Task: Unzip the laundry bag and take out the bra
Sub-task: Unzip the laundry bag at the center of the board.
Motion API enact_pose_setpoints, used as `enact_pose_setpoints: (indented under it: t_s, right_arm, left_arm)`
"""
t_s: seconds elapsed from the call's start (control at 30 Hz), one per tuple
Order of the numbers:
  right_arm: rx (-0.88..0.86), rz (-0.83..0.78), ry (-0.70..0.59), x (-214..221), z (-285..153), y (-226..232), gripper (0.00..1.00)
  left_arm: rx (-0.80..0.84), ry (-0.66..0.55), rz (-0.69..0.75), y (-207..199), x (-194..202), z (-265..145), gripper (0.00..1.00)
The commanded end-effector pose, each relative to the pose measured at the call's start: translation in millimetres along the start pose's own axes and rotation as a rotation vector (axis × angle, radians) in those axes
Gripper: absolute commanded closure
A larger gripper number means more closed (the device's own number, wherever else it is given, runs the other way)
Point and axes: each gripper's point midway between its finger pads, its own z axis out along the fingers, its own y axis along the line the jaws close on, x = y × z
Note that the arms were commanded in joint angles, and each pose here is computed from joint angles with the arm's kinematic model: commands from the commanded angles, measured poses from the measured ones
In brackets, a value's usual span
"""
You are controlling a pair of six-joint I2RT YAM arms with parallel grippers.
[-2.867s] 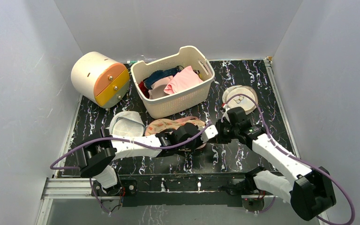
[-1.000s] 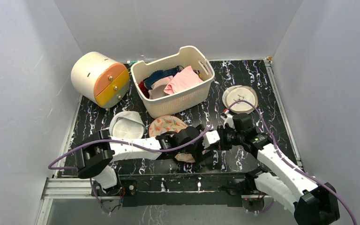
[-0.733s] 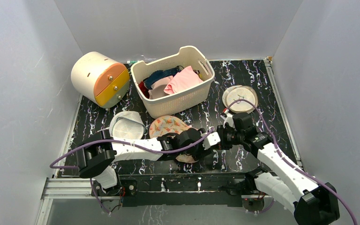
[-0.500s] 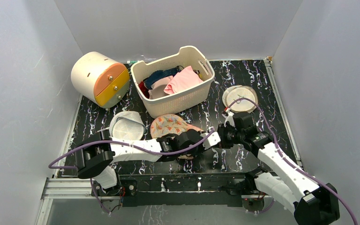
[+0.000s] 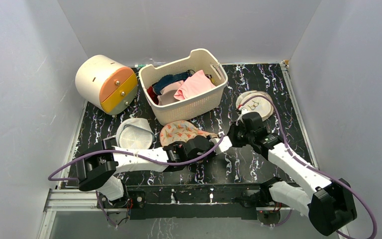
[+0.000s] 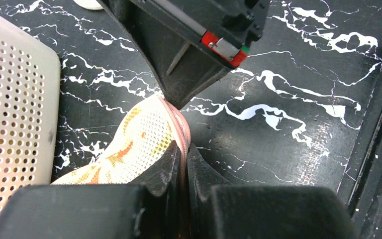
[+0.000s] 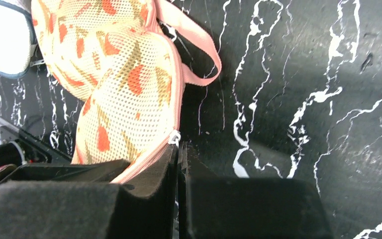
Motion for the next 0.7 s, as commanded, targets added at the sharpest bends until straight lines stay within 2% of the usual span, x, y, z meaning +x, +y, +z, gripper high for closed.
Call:
enact_pose_setpoints:
  t_s: [0.0,0.13,0.3,0.37,0.47,0.53,0.67]
  right_arm:
    - [0.12,-0.116,-0.284,-75.1,5.7,-17.6,1.0]
    - [0.052,-0.127,-0.31,-78.2,19.9,-14.8,1.0]
    - [0.04,-0.088,-0.199,-62.8,23.0,-13.5,1.0]
    - [0.037,-0.053,-0.146,-51.4,16.9,-11.3,1.0]
    - [0.016,0.007,-0.01,-24.8,7.6,-4.9,1.0]
    - [0.048,0.033,0.074,-6.4,-1.5,-9.4,1.0]
    - [-0.006,0.094,0.095,3.1,-17.7,5.2,1.0]
  left_arm:
    - [0.004,-0.023,0.005,3.9,-11.0,-16.1,1.0]
    - [0.024,-0.017,-0.008,-1.0,-9.0,-13.4,1.0]
    - [-0.015,0.014,-0.035,2.8,-0.8,-7.2,0.99]
    - [-0.041,0.0,-0.07,5.7,-2.1,-8.4,0.79]
    - [-0.036,-0.072,-0.113,6.0,-14.5,-14.3,0.65]
    - [-0.004,-0.106,-0.134,1.4,-22.6,-17.9,0.47]
    - [0.071,-0.11,-0.145,-11.3,-28.8,-18.2,0.33]
